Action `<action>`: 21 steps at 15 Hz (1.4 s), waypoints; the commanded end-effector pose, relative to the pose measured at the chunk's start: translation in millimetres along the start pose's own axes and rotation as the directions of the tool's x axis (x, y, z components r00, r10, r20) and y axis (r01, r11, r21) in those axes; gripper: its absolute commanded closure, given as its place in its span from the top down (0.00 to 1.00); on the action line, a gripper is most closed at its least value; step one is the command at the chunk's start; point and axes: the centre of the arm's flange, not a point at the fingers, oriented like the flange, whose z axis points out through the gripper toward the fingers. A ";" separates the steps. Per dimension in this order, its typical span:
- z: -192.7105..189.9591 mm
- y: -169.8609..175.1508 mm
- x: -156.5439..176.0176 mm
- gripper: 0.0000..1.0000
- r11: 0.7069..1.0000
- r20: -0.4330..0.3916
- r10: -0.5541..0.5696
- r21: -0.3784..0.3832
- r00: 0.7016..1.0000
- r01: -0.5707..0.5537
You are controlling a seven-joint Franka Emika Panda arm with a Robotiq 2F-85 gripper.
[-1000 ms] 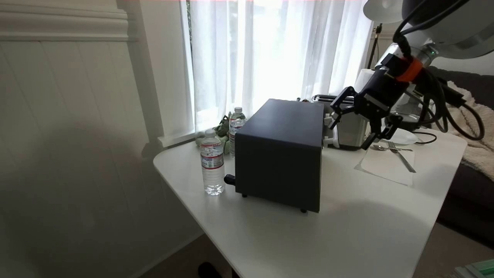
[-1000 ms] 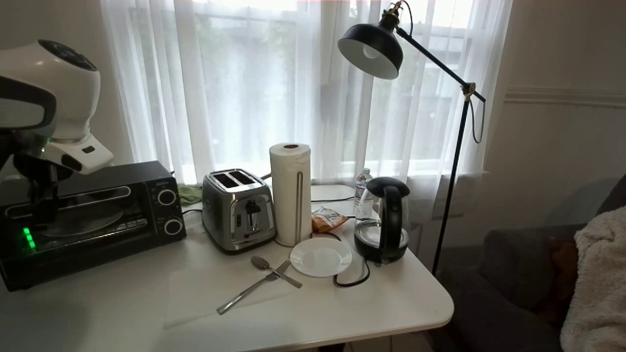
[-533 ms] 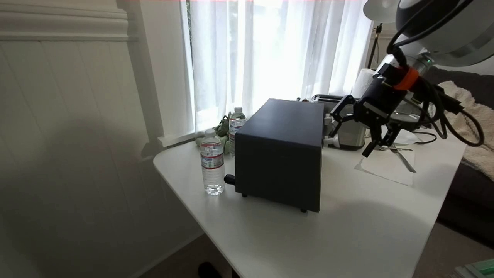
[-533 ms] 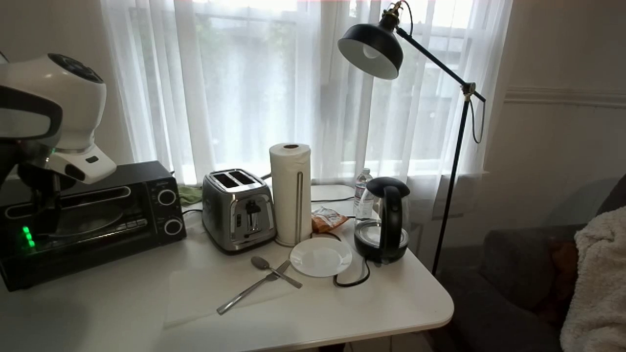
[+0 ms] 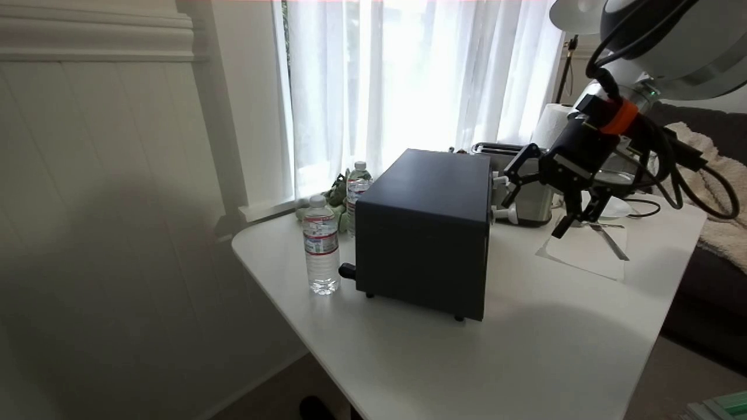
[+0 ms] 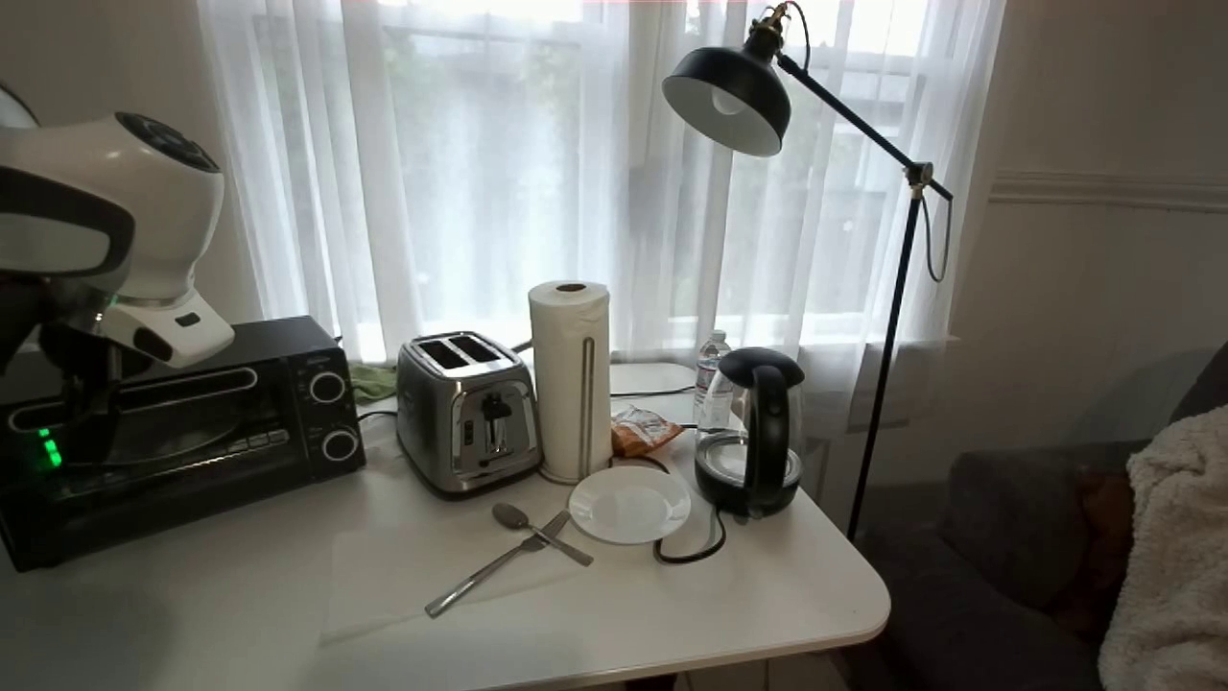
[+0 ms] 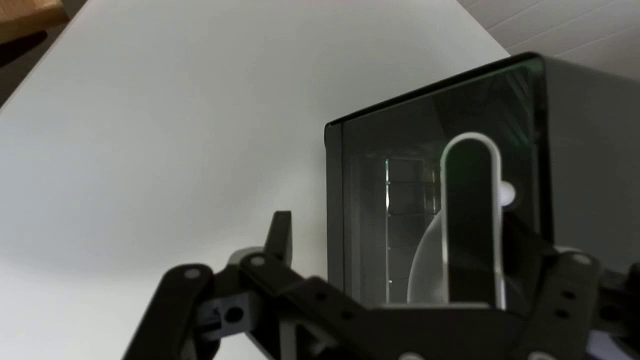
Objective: Pull the oven door in order to pen it
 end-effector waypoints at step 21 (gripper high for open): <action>-10.6 151.1 60.7 1.00 0.989 0.165 0.018 0.141 0.986 -0.042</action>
